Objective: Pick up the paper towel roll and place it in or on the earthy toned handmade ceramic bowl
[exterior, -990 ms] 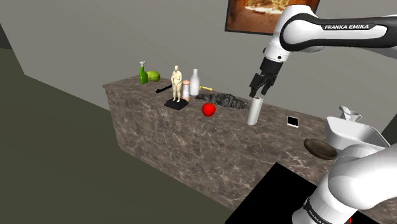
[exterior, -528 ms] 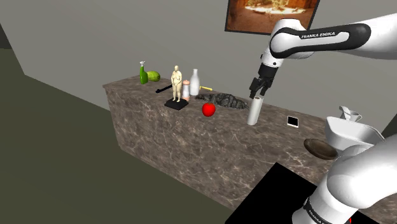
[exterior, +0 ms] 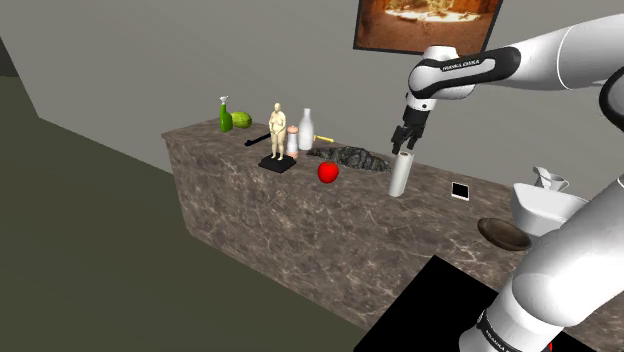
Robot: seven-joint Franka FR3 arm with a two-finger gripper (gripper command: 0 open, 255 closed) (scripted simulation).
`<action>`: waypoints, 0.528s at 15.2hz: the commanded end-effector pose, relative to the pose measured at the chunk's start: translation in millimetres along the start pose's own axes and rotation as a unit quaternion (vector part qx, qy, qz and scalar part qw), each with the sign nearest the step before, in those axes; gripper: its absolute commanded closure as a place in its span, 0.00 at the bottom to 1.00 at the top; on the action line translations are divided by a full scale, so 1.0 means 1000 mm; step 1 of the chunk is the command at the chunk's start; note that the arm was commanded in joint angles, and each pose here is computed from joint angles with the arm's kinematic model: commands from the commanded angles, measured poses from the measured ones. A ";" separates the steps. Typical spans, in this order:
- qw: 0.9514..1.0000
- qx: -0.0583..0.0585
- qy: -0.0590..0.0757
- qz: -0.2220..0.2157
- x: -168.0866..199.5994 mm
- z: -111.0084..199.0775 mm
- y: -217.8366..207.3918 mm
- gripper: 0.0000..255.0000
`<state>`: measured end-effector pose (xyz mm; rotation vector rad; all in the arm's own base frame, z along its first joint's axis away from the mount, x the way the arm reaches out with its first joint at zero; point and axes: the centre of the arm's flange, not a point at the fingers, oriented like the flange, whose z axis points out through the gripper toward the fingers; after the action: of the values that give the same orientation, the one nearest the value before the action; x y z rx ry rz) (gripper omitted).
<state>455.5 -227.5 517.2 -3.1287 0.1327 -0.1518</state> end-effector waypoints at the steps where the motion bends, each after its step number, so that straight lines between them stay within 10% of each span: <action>1: 1.000 -0.005 -0.003 -0.001 0.012 0.012 0.022 0.00; 8: 1.000 -0.019 -0.011 -0.003 0.054 0.047 0.093 0.00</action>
<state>499.9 -315.4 480.2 -3.1626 0.1314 -0.1195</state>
